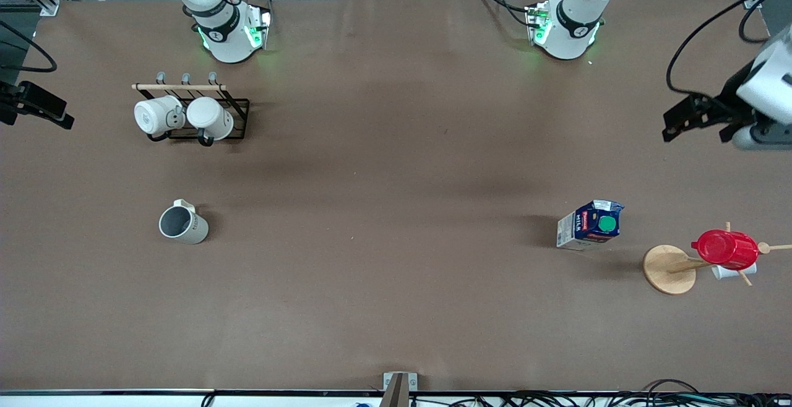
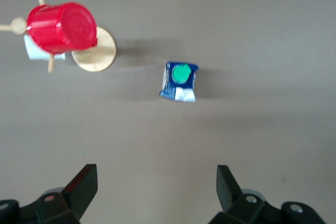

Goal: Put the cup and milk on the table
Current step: 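Reach the right gripper to the white mug while the left gripper reaches the milk, then grasp the white mug with the right gripper while the left gripper grasps the milk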

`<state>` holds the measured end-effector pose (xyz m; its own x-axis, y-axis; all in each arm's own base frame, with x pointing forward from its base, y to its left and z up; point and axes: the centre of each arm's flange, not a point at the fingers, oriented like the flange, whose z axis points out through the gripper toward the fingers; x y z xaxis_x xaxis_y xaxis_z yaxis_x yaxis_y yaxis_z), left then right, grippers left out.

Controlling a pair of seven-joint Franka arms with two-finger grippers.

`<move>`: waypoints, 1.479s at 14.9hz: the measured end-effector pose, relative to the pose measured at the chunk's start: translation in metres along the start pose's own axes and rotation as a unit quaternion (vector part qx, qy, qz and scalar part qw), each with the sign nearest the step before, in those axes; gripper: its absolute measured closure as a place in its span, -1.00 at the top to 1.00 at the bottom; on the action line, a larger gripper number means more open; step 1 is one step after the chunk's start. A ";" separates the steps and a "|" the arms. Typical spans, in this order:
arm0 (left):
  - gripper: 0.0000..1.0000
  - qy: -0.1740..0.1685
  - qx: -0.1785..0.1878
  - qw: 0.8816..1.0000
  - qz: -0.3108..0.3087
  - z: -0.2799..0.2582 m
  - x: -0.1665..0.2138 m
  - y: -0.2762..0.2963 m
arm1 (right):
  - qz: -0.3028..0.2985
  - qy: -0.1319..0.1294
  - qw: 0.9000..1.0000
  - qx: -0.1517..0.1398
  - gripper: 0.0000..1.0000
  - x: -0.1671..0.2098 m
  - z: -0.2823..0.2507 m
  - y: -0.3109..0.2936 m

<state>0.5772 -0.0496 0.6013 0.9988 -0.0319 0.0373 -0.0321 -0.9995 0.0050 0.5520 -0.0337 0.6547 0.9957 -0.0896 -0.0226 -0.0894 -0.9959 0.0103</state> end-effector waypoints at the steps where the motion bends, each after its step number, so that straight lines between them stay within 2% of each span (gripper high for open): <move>1: 1.00 0.002 -0.002 1.000 0.000 0.020 0.012 0.000 | -0.002 -0.003 1.000 0.000 1.00 0.002 0.004 -0.001; 4: 1.00 0.004 -0.010 1.000 0.000 0.089 0.044 0.000 | -0.044 -0.020 0.999 0.000 1.00 0.028 0.045 -0.007; 7: 1.00 -0.009 -0.016 1.000 0.004 0.145 0.064 0.006 | -0.097 -0.023 0.995 -0.005 1.00 0.073 0.131 -0.011; 10: 1.00 -0.026 -0.020 0.999 -0.002 0.187 0.073 0.010 | -0.161 -0.015 0.987 -0.009 1.00 0.095 0.228 -0.004; 13: 1.00 -0.047 -0.020 0.999 0.002 0.217 0.075 0.017 | -0.207 -0.005 0.978 -0.013 1.00 0.096 0.300 0.014; 16: 0.95 -0.061 -0.006 0.998 0.010 0.236 0.074 0.017 | -0.232 -0.001 0.973 -0.016 1.00 0.096 0.344 0.030; 18: 0.80 -0.066 -0.003 0.998 0.011 0.244 0.073 0.016 | -0.246 0.010 0.969 -0.020 1.00 0.094 0.370 0.031; 19: 0.80 -0.069 -0.004 0.998 0.011 0.248 0.073 0.016 | -0.251 0.012 0.968 -0.021 1.00 0.091 0.382 0.030; 22: 0.65 -0.075 -0.004 0.997 0.011 0.256 0.073 0.016 | -0.251 0.006 0.968 -0.011 0.99 0.083 0.408 0.025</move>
<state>0.6591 -0.0699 0.3481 0.9922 -0.0554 -0.1121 -0.0542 -0.9984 0.0137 0.6231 -0.0695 0.2456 0.9138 0.4058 -0.0183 0.4062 -0.9135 0.0224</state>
